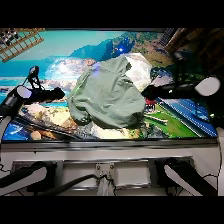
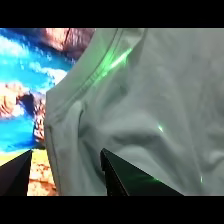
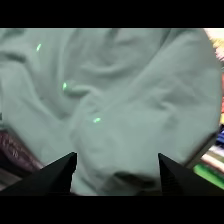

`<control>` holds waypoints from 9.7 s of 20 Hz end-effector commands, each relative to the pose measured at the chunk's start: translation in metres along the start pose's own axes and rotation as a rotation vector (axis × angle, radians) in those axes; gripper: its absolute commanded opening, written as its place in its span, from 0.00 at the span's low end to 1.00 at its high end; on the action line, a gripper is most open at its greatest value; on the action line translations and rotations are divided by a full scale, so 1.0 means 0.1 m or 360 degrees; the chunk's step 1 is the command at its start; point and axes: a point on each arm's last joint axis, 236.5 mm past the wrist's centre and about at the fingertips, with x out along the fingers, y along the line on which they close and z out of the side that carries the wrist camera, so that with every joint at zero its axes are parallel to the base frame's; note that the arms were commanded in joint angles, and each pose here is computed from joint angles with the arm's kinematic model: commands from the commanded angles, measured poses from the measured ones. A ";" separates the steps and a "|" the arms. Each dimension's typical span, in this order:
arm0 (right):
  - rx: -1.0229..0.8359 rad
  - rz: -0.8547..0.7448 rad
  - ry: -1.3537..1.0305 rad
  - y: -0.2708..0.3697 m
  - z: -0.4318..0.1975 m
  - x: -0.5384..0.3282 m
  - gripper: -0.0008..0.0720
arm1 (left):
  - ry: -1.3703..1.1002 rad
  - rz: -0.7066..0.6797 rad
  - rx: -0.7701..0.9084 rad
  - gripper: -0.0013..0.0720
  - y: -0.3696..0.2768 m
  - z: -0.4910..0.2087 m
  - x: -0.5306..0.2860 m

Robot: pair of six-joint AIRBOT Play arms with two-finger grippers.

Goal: Fold the clothes and pants, and hang the long-sleeved shirts on hangers.

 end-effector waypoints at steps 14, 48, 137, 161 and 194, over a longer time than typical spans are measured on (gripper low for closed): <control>0.0012 0.0082 -0.0016 0.32 -0.09 0.28 0.80 | 0.0418 -0.0092 -0.0029 0.66 0.03 -0.63 0.36; 0.1644 0.0249 -0.0151 0.00 -1.52 1.26 0.91 | -0.0330 -0.0397 0.0277 0.03 -1.19 -0.23 -1.77; -0.0098 -0.0034 0.0031 0.28 -0.03 -0.01 0.57 | 0.0198 -0.0006 -0.0607 0.48 0.64 -1.51 -0.29; -0.0123 -0.0354 0.0134 -0.26 -0.20 -0.17 0.56 | -0.0025 -0.0205 -0.0739 0.03 0.58 -1.11 -0.29; -0.0760 -0.0655 0.0728 -0.76 -1.57 1.44 0.19 | -0.0142 -0.0323 -0.0737 0.03 0.42 -0.85 -0.55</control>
